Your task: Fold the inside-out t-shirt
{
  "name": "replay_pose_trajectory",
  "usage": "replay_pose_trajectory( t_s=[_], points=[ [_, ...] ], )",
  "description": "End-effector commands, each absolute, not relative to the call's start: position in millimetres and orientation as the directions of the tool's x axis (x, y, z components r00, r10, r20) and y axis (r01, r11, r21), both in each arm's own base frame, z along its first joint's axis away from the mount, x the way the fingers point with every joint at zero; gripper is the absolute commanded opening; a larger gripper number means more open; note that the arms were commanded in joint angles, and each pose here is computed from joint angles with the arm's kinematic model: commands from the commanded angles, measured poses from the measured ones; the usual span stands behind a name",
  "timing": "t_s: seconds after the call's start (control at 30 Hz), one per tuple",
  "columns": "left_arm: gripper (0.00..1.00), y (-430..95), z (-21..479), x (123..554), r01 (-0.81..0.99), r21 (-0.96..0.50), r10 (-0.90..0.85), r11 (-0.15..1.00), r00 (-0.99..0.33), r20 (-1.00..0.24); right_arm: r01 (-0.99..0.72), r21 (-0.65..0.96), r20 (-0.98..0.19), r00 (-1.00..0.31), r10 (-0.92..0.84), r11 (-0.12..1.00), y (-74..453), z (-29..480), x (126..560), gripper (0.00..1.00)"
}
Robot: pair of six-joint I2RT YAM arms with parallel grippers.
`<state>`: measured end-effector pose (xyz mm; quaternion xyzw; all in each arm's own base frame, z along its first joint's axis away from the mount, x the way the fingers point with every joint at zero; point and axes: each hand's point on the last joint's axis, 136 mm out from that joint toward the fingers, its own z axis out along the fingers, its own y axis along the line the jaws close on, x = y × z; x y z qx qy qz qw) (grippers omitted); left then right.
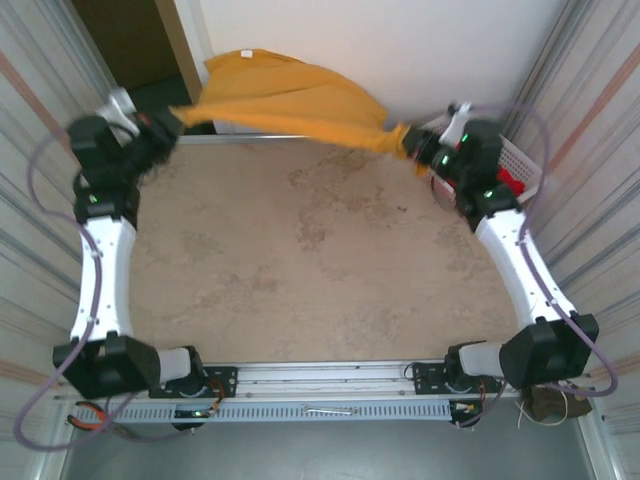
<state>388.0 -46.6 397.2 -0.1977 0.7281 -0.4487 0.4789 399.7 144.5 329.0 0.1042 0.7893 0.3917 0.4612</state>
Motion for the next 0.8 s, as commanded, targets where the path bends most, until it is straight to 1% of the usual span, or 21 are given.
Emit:
replay_pose_trajectory(
  t_s=[0.0, 0.07, 0.17, 0.23, 0.27, 0.37, 0.4, 0.43, 0.47, 0.5, 0.53, 0.57, 0.6, 0.63, 0.67, 0.77],
  points=[
    [0.00, -74, 312, 324, 0.082, -0.785, -0.619, 0.614, -0.567, -0.543, -0.118, 0.699, -0.612, -0.610, 0.504, 0.705, 153, 258, 365, 0.00],
    [0.00, -89, 250, 284, 0.013, -0.780, -0.602, 0.626, -0.627, -0.494, -0.024, 0.659, -0.565, -0.676, 0.474, 0.751, 154, 193, 345, 0.00],
    [0.00, -99, 186, 234, -0.075, -0.763, -0.595, 0.642, -0.677, -0.434, 0.106, 0.583, -0.505, -0.730, 0.461, 0.806, 140, 122, 317, 0.00],
    [0.00, -103, 158, 208, -0.112, -0.769, -0.605, 0.629, -0.693, -0.393, 0.177, 0.524, -0.483, -0.744, 0.462, 0.833, 125, 97, 304, 0.00],
    [0.00, -105, 145, 196, -0.134, -0.770, -0.608, 0.623, -0.703, -0.369, 0.194, 0.499, -0.485, -0.746, 0.457, 0.845, 119, 93, 299, 0.00],
    [0.00, -99, 141, 175, -0.125, -0.761, -0.613, 0.637, -0.680, -0.401, 0.257, 0.439, -0.503, -0.724, 0.473, 0.861, 98, 95, 290, 0.00],
    [0.04, -97, 145, 172, -0.112, -0.757, -0.609, 0.644, -0.673, -0.419, 0.289, 0.425, -0.505, -0.711, 0.490, 0.858, 90, 97, 287, 0.00],
    [0.13, -95, 149, 170, -0.104, -0.752, -0.605, 0.650, -0.670, -0.430, 0.304, 0.419, -0.513, -0.698, 0.500, 0.855, 84, 102, 285, 0.00],
    [0.24, -95, 154, 170, -0.093, -0.748, -0.598, 0.657, -0.669, -0.442, 0.322, 0.416, -0.518, -0.684, 0.513, 0.850, 78, 106, 283, 0.00],
    [0.39, -95, 158, 171, -0.088, -0.737, -0.587, 0.670, -0.671, -0.453, 0.351, 0.411, -0.517, -0.671, 0.532, 0.842, 71, 108, 279, 0.00],
    [0.51, -96, 162, 174, -0.082, -0.725, -0.572, 0.684, -0.677, -0.463, 0.376, 0.401, -0.517, -0.660, 0.545, 0.835, 64, 110, 274, 0.05],
    [0.57, -98, 168, 177, -0.070, -0.716, -0.556, 0.695, -0.683, -0.473, 0.398, 0.403, -0.518, -0.644, 0.563, 0.825, 58, 114, 270, 0.21],
    [0.61, -101, 174, 182, -0.050, -0.705, -0.533, 0.708, -0.693, -0.486, 0.427, 0.396, -0.521, -0.625, 0.582, 0.813, 51, 117, 264, 0.41],
    [0.65, -104, 180, 187, -0.030, -0.688, -0.506, 0.725, -0.700, -0.503, 0.449, 0.394, -0.526, -0.606, 0.598, 0.802, 45, 121, 260, 0.52],
    [0.67, -107, 185, 193, -0.019, -0.676, -0.488, 0.737, -0.707, -0.512, 0.463, 0.401, -0.527, -0.589, 0.613, 0.790, 41, 125, 256, 0.55],
    [0.72, -118, 202, 219, 0.037, -0.637, -0.427, 0.770, -0.712, -0.557, 0.466, 0.437, -0.548, -0.540, 0.639, 0.769, 36, 144, 252, 0.56]
  ],
)
